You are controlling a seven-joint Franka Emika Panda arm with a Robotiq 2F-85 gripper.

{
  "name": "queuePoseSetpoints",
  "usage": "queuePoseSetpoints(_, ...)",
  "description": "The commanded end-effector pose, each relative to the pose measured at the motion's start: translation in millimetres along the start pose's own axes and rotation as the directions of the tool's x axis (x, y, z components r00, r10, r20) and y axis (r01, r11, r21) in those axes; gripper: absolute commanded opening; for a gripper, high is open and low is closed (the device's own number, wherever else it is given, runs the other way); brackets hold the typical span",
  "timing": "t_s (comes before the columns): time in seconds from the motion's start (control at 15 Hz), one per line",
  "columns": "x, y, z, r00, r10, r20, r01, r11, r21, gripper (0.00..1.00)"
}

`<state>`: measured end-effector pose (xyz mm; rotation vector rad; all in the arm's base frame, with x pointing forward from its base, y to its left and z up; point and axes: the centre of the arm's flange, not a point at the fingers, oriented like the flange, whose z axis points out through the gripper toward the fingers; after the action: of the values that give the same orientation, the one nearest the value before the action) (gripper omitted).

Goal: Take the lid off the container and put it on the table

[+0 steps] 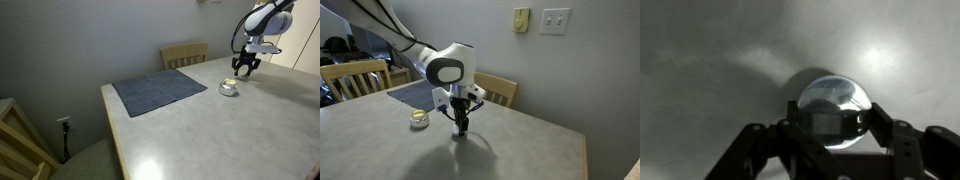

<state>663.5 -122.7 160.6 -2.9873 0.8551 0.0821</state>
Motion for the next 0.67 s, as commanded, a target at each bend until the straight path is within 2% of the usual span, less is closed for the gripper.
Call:
queuePoseSetpoints(0.0,17.8,-4.5,10.5,1.000,0.025,0.018,-0.026,1.000,0.006,0.44)
queuePoseSetpoints(0.33,20.1,-7.5,15.8,0.999,0.029,0.023,-0.029,1.000,0.002,0.44)
queuePoseSetpoints(0.47,20.2,-7.9,16.5,0.999,0.026,0.025,-0.026,1.000,0.000,0.64)
queuePoseSetpoints(0.53,19.7,-8.2,15.9,0.999,0.026,0.026,-0.026,1.000,-0.001,0.79)
queuePoseSetpoints(0.6,19.3,-8.2,15.4,0.999,0.026,0.026,-0.026,1.000,0.000,0.89)
